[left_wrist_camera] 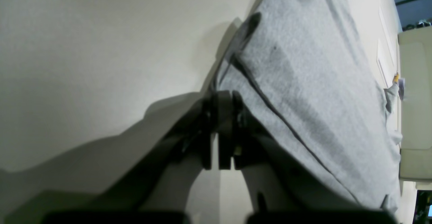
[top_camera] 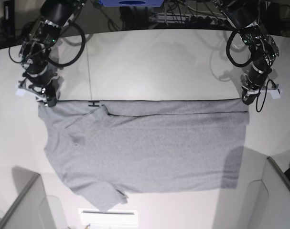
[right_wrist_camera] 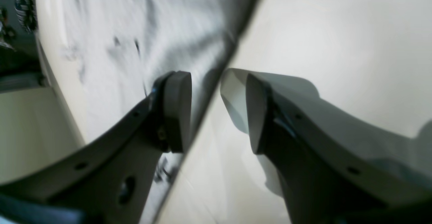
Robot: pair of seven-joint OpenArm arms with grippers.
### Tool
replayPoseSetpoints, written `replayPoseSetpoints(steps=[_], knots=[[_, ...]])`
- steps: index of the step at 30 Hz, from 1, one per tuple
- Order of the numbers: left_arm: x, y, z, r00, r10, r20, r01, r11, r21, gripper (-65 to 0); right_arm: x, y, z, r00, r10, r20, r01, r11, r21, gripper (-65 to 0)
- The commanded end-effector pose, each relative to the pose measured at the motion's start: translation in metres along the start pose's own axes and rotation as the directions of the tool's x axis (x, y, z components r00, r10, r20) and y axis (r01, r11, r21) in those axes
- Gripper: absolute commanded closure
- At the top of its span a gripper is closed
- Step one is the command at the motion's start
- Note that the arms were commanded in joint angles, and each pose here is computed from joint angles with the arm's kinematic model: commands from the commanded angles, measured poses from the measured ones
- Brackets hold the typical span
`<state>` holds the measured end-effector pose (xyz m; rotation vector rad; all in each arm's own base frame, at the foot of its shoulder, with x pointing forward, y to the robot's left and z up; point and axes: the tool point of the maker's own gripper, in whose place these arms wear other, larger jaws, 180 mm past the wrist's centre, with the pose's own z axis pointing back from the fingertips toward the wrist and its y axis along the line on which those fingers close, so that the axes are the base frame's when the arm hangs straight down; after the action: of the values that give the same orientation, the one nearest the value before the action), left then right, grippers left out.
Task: Fold the T-shirt properly
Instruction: 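Lower the folded edge onto the shirt and open both grippers, then drag the shirt by its folded edge with both grippers toward the robot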
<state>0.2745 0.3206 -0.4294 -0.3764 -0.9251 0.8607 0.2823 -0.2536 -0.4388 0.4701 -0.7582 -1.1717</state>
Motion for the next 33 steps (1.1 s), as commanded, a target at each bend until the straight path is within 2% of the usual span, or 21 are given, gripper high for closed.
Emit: replayPoseSetpoints(steps=[1,8,11,12,14,20,23,25,27,33], knots=[[0.007,-0.001,0.001,1.000,-0.015,0.008,0.015,1.000,0.001,0.0,0.003,-0.005,-0.002,1.000,0.005,-0.003,-0.006,1.000,-0.025,-25.1],[0.006,-0.004,0.001,1.000,-0.023,0.004,0.023,1.000,-0.004,0.0,0.010,0.001,-0.019,1.000,-0.005,-0.023,0.004,1.000,-0.027,-24.3],[0.001,-0.013,-0.004,0.997,-0.071,-0.030,0.070,0.997,-0.023,0.0,0.007,0.001,-0.026,0.999,-0.027,-0.038,0.026,0.999,-0.033,-22.4],[-0.005,-0.013,-0.004,0.996,-0.080,-0.046,0.078,0.997,-0.025,0.0,0.006,-0.001,-0.027,0.999,-0.029,-0.041,0.028,0.999,-0.036,-18.3],[-0.007,-0.017,-0.004,0.994,-0.092,-0.053,0.091,0.995,-0.033,0.0,0.014,0.001,-0.027,0.999,-0.009,-0.033,0.007,0.999,-0.034,0.0],[0.011,-0.036,0.003,0.990,-0.141,-0.006,0.140,0.988,-0.065,0.0,0.038,0.025,-0.019,0.999,0.034,0.013,-0.035,0.999,0.016,0.0],[0.017,-0.037,0.004,0.988,-0.146,-0.052,0.144,0.989,-0.043,0.0,0.036,0.047,-0.018,0.999,0.033,-0.030,-0.032,0.998,0.054,0.0],[0.027,-0.045,-0.001,0.992,-0.115,-0.052,0.113,0.993,-0.031,0.0,0.036,0.053,-0.021,0.998,-0.020,-0.054,0.022,0.999,0.031,0.0],[0.036,-0.056,-0.002,0.993,-0.112,-0.038,0.110,0.993,-0.042,0.0,0.037,0.061,-0.023,0.997,-0.051,-0.059,0.053,0.998,0.023,0.0],[0.076,-0.108,-0.002,0.987,-0.146,0.071,0.154,0.979,-0.133,0.0,0.048,0.117,-0.027,0.996,-0.050,-0.075,0.059,0.990,0.128,0.0]])
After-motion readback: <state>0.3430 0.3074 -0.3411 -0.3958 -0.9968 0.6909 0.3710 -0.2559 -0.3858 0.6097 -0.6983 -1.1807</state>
